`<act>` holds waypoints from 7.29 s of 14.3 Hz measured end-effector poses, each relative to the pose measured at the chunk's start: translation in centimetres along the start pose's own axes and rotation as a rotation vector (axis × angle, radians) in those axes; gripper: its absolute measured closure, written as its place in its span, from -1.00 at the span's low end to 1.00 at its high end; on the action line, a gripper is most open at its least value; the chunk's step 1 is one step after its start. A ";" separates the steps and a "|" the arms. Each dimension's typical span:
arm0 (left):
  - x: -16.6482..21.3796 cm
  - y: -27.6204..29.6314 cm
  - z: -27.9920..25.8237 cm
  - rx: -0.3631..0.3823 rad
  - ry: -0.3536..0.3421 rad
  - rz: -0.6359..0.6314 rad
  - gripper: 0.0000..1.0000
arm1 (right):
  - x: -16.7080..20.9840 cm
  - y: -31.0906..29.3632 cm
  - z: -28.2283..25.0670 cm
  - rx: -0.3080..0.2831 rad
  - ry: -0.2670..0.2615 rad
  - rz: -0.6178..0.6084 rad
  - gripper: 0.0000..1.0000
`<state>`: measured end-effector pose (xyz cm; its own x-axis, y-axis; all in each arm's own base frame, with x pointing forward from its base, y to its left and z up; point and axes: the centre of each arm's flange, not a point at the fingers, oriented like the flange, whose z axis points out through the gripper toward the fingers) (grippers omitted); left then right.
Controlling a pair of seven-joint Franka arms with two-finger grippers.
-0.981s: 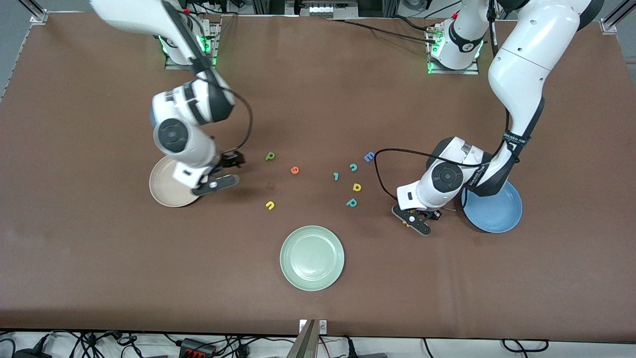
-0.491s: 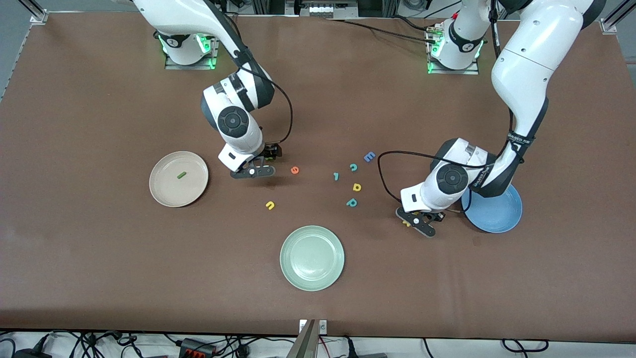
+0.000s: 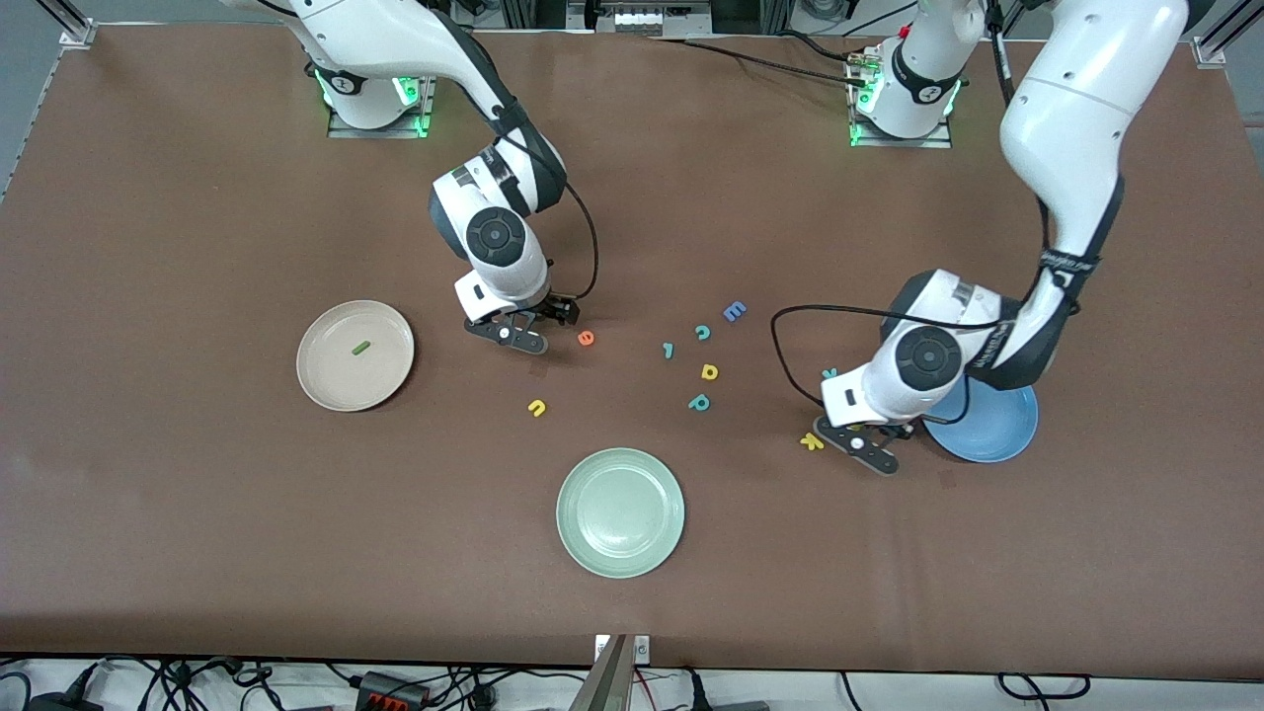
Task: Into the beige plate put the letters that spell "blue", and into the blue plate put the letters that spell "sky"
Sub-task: 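Drop the yellow s in the blue plate while the right gripper grasps green d, then place the green d in the beige plate while the left gripper grasps teal y, then drop the teal y in the blue plate while the right gripper grasps yellow u, then place the yellow u in the beige plate while the left gripper grasps yellow k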
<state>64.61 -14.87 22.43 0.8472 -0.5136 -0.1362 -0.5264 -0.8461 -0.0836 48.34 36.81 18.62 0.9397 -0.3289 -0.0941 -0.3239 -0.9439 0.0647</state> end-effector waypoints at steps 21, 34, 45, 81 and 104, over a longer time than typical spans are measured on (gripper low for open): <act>-3.5 1.4 -0.1 -0.160 -0.213 -0.537 -1.00 | 0.1 0.7 1.2 0.019 -0.024 0.088 -0.14; -2.8 8.3 5.0 -0.129 -0.056 -0.581 -0.71 | 0.4 0.7 0.8 0.030 -0.017 0.094 0.47; -2.6 8.0 5.0 -0.129 -0.051 -0.587 0.50 | 15.4 18.0 -3.6 0.036 -0.099 -0.097 0.47; -2.0 -4.0 -2.6 -0.185 -0.030 -0.381 -1.00 | 14.7 -2.8 -1.6 0.091 -0.006 0.263 -1.00; 6.8 5.9 3.6 -0.103 0.105 -0.167 -0.59 | 14.8 -3.3 -0.8 0.101 0.006 0.294 0.48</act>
<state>67.00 -22.80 17.41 0.9278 -0.3721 -0.0254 -0.3721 -0.9282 0.0057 63.44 35.06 17.77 0.8044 -0.5886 -0.0801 -0.5912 -0.8065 -0.0107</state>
